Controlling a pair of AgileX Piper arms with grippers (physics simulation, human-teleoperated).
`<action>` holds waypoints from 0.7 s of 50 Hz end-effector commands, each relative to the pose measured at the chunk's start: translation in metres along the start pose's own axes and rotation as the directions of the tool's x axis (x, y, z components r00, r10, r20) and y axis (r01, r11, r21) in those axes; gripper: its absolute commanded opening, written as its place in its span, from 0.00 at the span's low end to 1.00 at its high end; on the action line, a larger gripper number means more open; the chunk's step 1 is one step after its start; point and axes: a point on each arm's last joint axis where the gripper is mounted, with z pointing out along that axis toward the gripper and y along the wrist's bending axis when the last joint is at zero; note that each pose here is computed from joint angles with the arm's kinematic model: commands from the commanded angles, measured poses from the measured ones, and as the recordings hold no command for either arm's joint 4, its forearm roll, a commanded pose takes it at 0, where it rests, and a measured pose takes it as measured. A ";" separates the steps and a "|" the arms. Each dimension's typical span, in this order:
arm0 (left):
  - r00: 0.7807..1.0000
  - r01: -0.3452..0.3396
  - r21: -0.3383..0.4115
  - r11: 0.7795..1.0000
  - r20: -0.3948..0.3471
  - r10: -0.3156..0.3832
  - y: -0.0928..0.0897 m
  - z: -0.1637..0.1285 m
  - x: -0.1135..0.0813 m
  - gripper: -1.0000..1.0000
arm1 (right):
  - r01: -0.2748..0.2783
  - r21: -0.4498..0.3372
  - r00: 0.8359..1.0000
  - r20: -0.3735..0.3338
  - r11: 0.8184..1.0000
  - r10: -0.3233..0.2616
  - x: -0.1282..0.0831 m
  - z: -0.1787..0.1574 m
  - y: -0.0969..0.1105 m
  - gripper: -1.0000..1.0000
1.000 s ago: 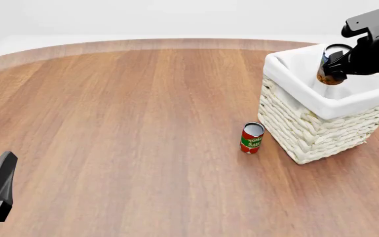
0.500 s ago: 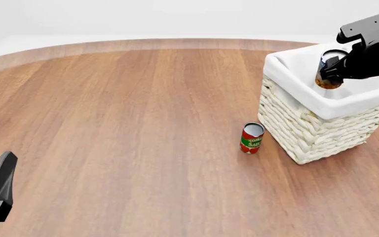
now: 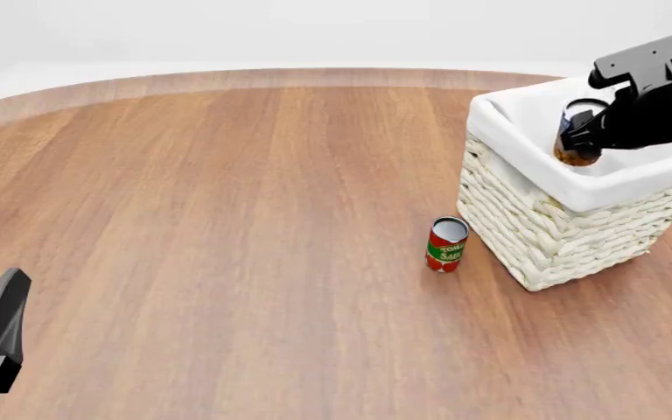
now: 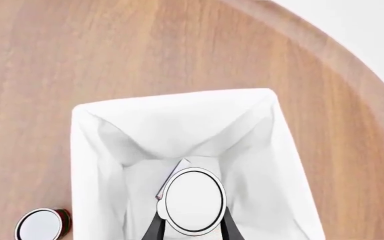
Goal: Pick up the alphabet soup and the cream cheese box, and put them in the basket.
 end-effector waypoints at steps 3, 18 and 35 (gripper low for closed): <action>1.000 0.000 0.000 1.000 0.000 0.000 0.000 0.000 0.000 1.00 | -0.020 0.004 1.000 0.009 1.000 0.020 0.001 0.002 0.000 0.00; 1.000 0.000 0.000 1.000 0.000 0.000 0.000 0.000 0.000 1.00 | -0.020 0.013 1.000 0.001 1.000 0.020 0.004 0.005 -0.004 0.00; 1.000 0.000 0.000 1.000 0.000 0.000 0.000 0.000 0.000 1.00 | -0.015 0.014 1.000 0.004 1.000 0.015 0.003 0.002 -0.004 1.00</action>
